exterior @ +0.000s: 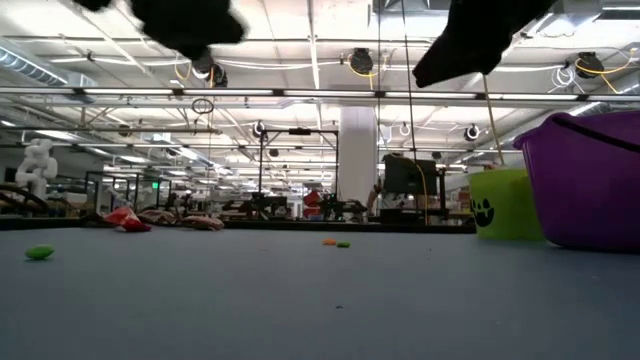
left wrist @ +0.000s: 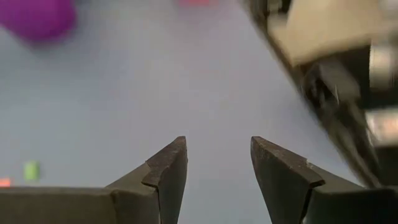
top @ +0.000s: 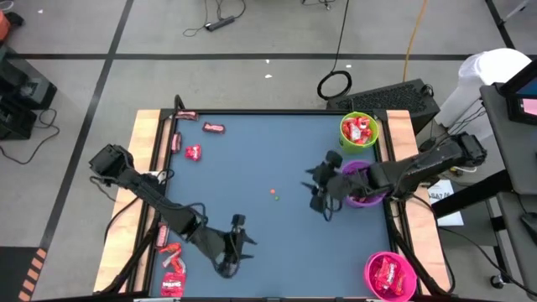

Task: Organize candy in baskets
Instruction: Put the orange chocolate bar into the green bucket

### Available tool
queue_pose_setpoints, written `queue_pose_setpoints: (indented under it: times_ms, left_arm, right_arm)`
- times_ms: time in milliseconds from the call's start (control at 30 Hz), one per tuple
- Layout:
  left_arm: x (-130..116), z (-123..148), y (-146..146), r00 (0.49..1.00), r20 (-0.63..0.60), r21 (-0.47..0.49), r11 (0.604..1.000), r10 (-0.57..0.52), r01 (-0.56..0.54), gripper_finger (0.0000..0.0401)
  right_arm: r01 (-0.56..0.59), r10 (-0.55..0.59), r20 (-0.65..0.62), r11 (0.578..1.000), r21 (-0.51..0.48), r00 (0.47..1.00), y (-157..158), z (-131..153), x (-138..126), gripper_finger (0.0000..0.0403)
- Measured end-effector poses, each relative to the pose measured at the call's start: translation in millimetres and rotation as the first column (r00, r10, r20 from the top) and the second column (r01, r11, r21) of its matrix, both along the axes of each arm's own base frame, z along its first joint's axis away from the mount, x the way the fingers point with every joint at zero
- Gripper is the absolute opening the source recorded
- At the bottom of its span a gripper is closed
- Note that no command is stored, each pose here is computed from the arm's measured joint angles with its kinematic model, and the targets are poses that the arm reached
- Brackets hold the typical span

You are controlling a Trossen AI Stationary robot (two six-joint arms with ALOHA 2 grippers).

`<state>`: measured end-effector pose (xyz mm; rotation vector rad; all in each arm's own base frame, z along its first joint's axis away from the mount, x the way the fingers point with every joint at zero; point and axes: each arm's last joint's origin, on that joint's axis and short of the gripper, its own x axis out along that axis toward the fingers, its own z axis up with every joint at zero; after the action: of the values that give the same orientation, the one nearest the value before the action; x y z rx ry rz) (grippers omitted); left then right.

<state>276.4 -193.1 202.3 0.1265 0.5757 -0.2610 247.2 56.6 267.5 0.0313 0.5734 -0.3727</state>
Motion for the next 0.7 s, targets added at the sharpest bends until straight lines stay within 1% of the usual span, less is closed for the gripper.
queue_pose_setpoints:
  times_ms: [67, 167, 233, 267, 300, 367, 467, 500, 567, 600, 700]
  left_arm:
    - [-6, 6, -7, 0.992, -0.125, 0.027, 1.000, 0.019, -0.015, 0.0184]
    - [-19, 17, -16, 0.954, -0.287, 0.015, 0.996, 0.087, -0.086, 0.0184]
    - [-31, 20, -20, 0.900, -0.420, 0.001, 0.991, 0.121, -0.132, 0.0184]
    - [-38, 20, -22, 0.862, -0.490, -0.014, 0.987, 0.131, -0.158, 0.0184]
    - [-45, 18, -23, 0.815, -0.562, -0.031, 0.981, 0.141, -0.191, 0.0184]
    - [-60, 13, -24, 0.697, -0.696, -0.030, 0.963, 0.173, -0.269, 0.0184]
    - [-81, 3, -23, 0.500, -0.831, 0.034, 0.918, 0.246, -0.395, 0.0184]
    - [-86, -1, -22, 0.435, -0.859, 0.062, 0.897, 0.271, -0.437, 0.0184]
    - [-95, -7, -20, 0.310, -0.891, 0.122, 0.834, 0.331, -0.538, 0.0184]
    - [-98, -9, -19, 0.264, -0.902, 0.141, 0.813, 0.341, -0.565, 0.0184]
    - [-104, -20, -14, 0.187, -0.914, 0.189, 0.784, 0.361, -0.591, 0.0184]
  right_arm:
    - [-0.039, 0.039, 0.014, 0.999, 0.000, 0.999, 10, -1, 1, 0.0180]
    - [-0.070, 0.070, 0.001, 0.998, 0.000, 0.998, 20, -5, 2, 0.0180]
    - [-0.074, 0.074, -0.005, 0.997, 0.009, 0.997, 24, -8, 3, 0.0180]
    - [-0.074, 0.075, -0.010, 0.997, 0.013, 0.997, 25, -10, 3, 0.0180]
    - [-0.074, 0.074, -0.012, 0.997, 0.017, 0.997, 27, -11, 4, 0.0180]
    - [-0.071, 0.071, -0.018, 0.997, 0.023, 0.997, 28, -14, 5, 0.0180]
    - [-0.070, 0.071, -0.027, 0.997, 0.022, 0.997, 29, -17, 6, 0.0180]
    - [-0.070, 0.071, -0.030, 0.997, 0.021, 0.997, 29, -17, 7, 0.0180]
    - [-0.070, 0.071, -0.032, 0.997, 0.022, 0.997, 29, -17, 7, 0.0180]
    - [-0.070, 0.071, -0.030, 0.997, 0.022, 0.997, 29, -17, 7, 0.0180]
    - [-0.066, 0.067, -0.030, 0.998, 0.020, 0.997, 28, -17, 7, 0.0180]
